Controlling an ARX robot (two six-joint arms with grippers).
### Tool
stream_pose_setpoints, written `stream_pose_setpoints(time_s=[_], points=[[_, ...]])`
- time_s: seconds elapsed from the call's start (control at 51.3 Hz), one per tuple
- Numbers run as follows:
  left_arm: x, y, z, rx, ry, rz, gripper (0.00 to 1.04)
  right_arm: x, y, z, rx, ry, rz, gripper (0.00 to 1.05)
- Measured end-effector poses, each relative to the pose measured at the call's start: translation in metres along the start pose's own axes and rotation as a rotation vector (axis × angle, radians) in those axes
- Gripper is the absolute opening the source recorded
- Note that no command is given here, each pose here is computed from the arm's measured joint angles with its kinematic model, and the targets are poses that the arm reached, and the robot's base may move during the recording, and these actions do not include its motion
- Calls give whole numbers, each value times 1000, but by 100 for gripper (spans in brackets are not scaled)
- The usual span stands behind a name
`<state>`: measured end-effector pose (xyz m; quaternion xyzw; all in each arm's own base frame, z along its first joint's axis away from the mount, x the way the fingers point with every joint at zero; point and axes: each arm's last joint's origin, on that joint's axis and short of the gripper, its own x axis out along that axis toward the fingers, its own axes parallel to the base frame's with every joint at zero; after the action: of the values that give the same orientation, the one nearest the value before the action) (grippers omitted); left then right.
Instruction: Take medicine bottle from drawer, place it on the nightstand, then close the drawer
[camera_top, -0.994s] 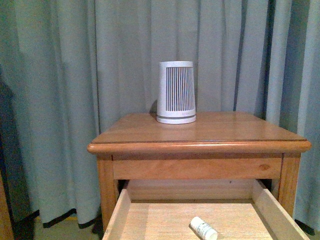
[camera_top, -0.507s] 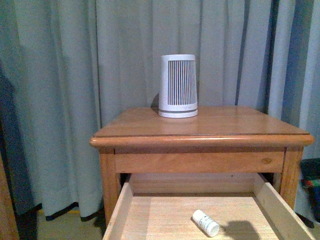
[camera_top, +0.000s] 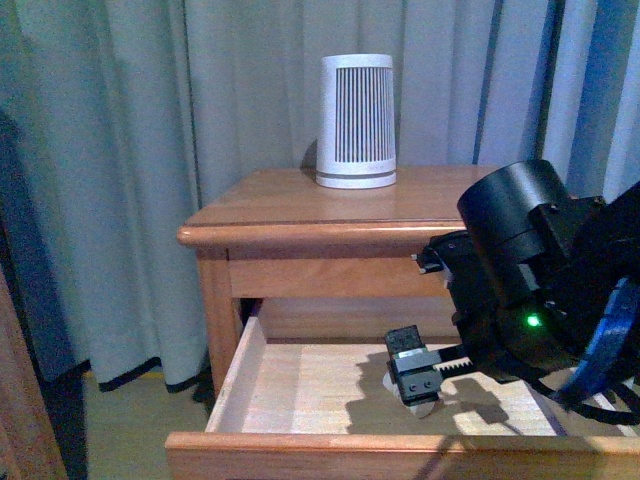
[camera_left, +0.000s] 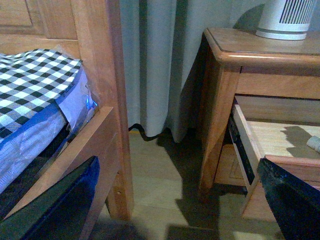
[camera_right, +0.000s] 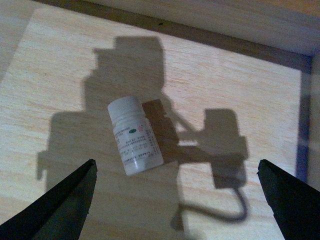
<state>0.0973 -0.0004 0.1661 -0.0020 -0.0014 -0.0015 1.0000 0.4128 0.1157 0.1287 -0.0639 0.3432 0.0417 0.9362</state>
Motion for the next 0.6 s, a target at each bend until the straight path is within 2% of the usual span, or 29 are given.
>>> stream_pose_setpoints(time_s=[0.429,0.604], points=[[0,0,0,0,0,0,98,58,13,-13,6,70,29,98],[0,0,0,0,0,0,98,69,17,-9,17,56,41,98]])
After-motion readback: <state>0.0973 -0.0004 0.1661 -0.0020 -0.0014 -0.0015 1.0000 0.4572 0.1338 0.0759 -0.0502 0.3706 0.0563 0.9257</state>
